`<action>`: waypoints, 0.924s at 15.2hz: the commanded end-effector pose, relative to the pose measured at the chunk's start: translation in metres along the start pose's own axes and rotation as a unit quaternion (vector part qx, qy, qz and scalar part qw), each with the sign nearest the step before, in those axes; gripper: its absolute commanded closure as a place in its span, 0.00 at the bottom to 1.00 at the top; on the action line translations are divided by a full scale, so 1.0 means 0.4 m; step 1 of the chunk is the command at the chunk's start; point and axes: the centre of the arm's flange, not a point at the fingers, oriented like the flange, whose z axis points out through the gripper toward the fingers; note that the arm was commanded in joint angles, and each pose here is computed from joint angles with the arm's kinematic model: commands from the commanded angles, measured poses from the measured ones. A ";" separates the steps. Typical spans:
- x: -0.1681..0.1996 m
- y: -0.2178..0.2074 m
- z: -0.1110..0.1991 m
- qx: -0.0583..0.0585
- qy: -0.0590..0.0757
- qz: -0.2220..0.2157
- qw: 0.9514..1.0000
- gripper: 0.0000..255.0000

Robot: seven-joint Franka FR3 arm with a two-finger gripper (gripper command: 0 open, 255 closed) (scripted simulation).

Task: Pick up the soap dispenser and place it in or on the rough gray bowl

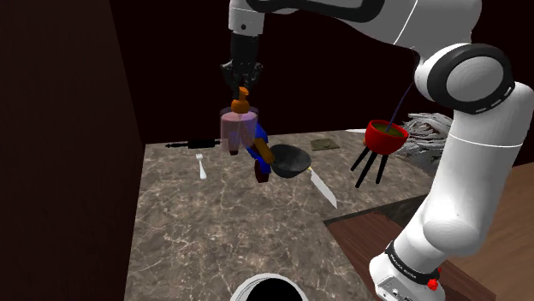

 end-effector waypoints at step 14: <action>-0.123 0.465 -0.111 0.000 0.000 0.000 1.000 1.00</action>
